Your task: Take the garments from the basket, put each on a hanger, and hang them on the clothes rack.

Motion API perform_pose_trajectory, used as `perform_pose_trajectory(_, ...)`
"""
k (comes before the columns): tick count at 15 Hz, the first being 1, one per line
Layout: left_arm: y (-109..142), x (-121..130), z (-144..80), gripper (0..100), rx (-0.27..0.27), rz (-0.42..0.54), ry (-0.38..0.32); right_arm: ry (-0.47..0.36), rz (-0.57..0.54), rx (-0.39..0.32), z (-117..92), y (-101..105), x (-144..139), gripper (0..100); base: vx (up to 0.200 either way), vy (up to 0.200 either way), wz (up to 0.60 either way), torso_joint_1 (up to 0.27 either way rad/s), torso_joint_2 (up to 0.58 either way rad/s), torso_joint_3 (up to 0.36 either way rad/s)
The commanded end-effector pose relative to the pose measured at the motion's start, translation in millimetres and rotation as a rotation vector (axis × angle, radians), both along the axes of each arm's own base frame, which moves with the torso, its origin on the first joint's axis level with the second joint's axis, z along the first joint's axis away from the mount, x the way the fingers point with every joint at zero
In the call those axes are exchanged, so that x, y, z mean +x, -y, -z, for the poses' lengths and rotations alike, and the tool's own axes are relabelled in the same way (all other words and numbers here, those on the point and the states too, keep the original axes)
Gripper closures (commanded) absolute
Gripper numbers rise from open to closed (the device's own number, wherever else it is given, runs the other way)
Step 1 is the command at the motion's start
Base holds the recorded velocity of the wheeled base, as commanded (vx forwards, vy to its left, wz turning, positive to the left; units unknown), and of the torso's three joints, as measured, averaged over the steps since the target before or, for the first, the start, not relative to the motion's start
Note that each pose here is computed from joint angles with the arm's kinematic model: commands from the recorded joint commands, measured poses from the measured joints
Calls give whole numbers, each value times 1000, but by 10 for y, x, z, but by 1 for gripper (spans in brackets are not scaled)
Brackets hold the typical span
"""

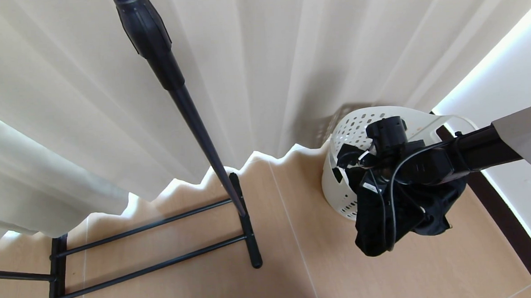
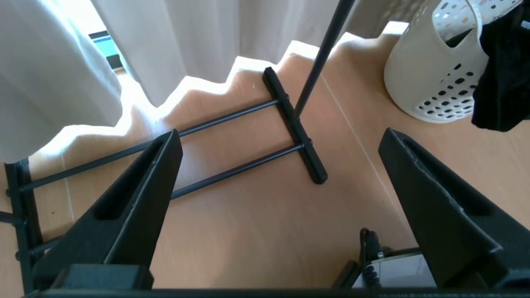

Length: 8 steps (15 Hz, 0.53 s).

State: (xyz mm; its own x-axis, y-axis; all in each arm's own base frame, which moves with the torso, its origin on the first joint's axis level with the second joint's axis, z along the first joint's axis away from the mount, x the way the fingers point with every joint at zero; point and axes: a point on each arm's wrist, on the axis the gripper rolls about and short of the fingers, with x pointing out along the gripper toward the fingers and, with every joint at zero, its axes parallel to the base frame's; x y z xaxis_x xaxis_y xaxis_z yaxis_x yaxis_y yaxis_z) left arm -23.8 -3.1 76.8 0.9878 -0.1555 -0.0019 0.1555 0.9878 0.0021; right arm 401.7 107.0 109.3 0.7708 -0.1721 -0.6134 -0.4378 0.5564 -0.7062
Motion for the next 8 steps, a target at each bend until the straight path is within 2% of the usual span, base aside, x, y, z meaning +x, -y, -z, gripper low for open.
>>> perform_pose_trajectory(1,0,0,1,0,1,0,-1,51,29,92,-279,29,-203,100,0,0,0,0,0,0)
perform_pose_trajectory(4,0,0,-1,0,1,0,0,111,1,225,-703,92,-824,100,0,0,0,0,0,0)
perform_pose_trajectory(6,0,0,1,0,-1,0,-1,156,-2,307,-889,138,-1220,100,0,0,0,0,0,0)
perform_pose_trajectory(7,0,0,1,0,1,0,-1,199,16,383,-1020,190,-1488,100,0,0,0,0,0,0)
perform_pose_trajectory(8,0,0,1,0,1,0,-1,224,11,433,-1096,185,-1643,100,0,0,0,0,0,0)
